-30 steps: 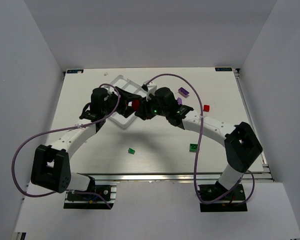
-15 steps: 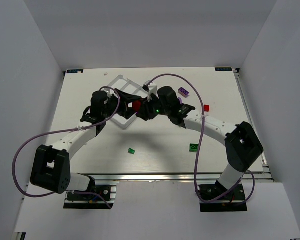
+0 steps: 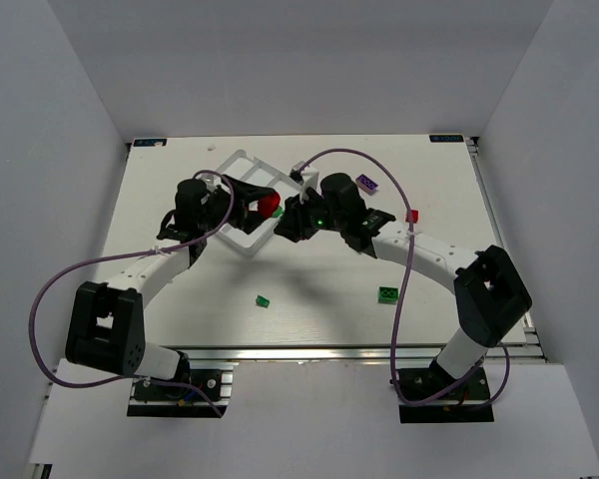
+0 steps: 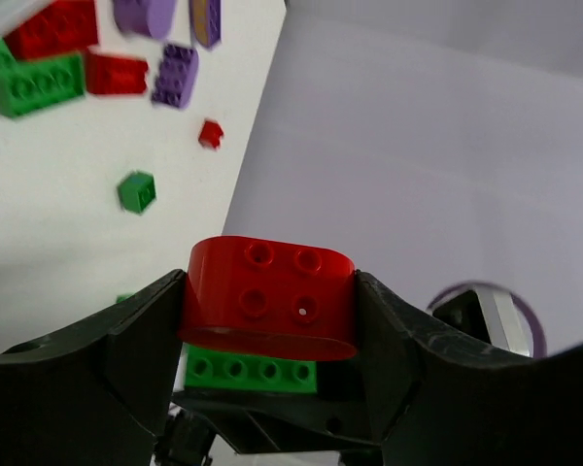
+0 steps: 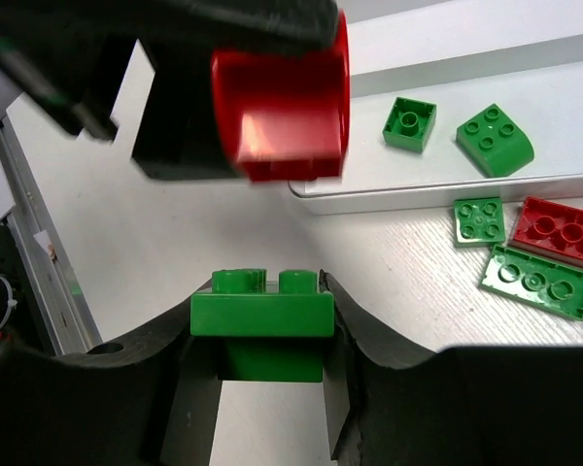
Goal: Sort the legos into containers by color
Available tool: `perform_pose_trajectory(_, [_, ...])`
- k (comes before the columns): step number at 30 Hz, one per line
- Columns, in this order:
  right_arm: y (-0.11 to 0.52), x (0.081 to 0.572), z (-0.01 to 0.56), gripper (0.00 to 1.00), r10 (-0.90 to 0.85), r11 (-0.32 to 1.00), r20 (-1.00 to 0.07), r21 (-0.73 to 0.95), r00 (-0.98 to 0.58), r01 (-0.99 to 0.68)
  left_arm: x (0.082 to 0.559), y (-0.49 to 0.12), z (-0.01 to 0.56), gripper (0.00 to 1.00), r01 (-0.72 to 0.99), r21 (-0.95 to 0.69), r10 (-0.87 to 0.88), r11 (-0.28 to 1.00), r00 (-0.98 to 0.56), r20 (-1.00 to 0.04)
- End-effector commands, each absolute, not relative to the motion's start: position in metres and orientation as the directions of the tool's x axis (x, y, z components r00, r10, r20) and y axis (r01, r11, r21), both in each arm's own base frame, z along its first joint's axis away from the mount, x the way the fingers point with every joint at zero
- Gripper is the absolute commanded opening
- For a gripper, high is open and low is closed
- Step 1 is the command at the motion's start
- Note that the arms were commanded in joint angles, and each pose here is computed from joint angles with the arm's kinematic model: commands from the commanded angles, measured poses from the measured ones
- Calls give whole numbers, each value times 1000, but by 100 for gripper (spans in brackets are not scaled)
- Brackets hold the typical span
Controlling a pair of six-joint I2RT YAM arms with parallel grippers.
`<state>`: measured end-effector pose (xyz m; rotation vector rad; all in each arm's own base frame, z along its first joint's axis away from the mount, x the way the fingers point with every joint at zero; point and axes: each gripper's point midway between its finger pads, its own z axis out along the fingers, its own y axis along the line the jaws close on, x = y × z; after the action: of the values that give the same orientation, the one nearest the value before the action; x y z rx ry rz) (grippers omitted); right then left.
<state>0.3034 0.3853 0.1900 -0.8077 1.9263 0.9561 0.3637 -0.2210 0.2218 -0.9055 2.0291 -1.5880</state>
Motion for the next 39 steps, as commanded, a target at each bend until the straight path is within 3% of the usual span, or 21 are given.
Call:
perform_pose_trajectory(1, [381, 302, 233, 0, -100, 468, -908, 318, -407, -825, 385, -203, 232, 14, -186, -972, -754, 144, -657, 14])
perform_pose_trajectory(8, [379, 300, 232, 0, -107, 466, -909, 311, -402, -828, 392, -195, 225, 14, -198, -964, -758, 177, -653, -5])
perform_pose_trajectory(9, [378, 300, 232, 0, -109, 469, -910, 308, -401, -828, 396, -194, 229, 14, -169, -963, -752, 210, -657, -48])
perform_pose_trajectory(11, [376, 300, 231, 0, -112, 471, -910, 305, -399, -828, 405, -181, 212, 14, -219, -934, -757, 283, -649, -77])
perform_pose_trajectory(15, [366, 302, 231, 0, -111, 489, -911, 297, -396, -820, 434, -146, 189, 14, -263, -803, -718, 534, -643, -267])
perform_pose_trajectory(18, [358, 303, 230, 0, -118, 503, -914, 283, -389, -817, 457, -116, 168, 14, -294, -618, -622, 729, -662, -419])
perform_pose_trajectory(20, [353, 304, 231, 0, -121, 512, -918, 268, -377, -816, 469, -100, 167, 14, -338, -533, -601, 776, -653, -462])
perform_pose_trajectory(24, [343, 305, 227, 0, -132, 533, -921, 246, -367, -810, 480, -87, 129, 14, -381, -408, -546, 830, -706, -451])
perform_pose_trajectory(29, [333, 307, 224, 0, -136, 552, -922, 233, -362, -801, 485, -87, 110, 15, -391, -378, -534, 839, -725, -434])
perform_pose_trajectory(34, [330, 309, 223, 0, -138, 555, -922, 231, -362, -799, 484, -90, 90, 26, -404, -344, -523, 848, -743, -417])
perform_pose_trajectory(37, [331, 309, 222, 0, -142, 551, -922, 228, -359, -803, 485, -92, 85, 53, -404, -334, -517, 852, -749, -414])
perform_pose_trajectory(38, [331, 309, 221, 0, -146, 550, -922, 225, -358, -805, 485, -93, 85, 57, -401, -334, -515, 853, -751, -414])
perform_pose_trajectory(39, [331, 309, 222, 0, -148, 545, -924, 222, -353, -809, 489, -95, 91, 70, -391, -342, -512, 854, -745, -427])
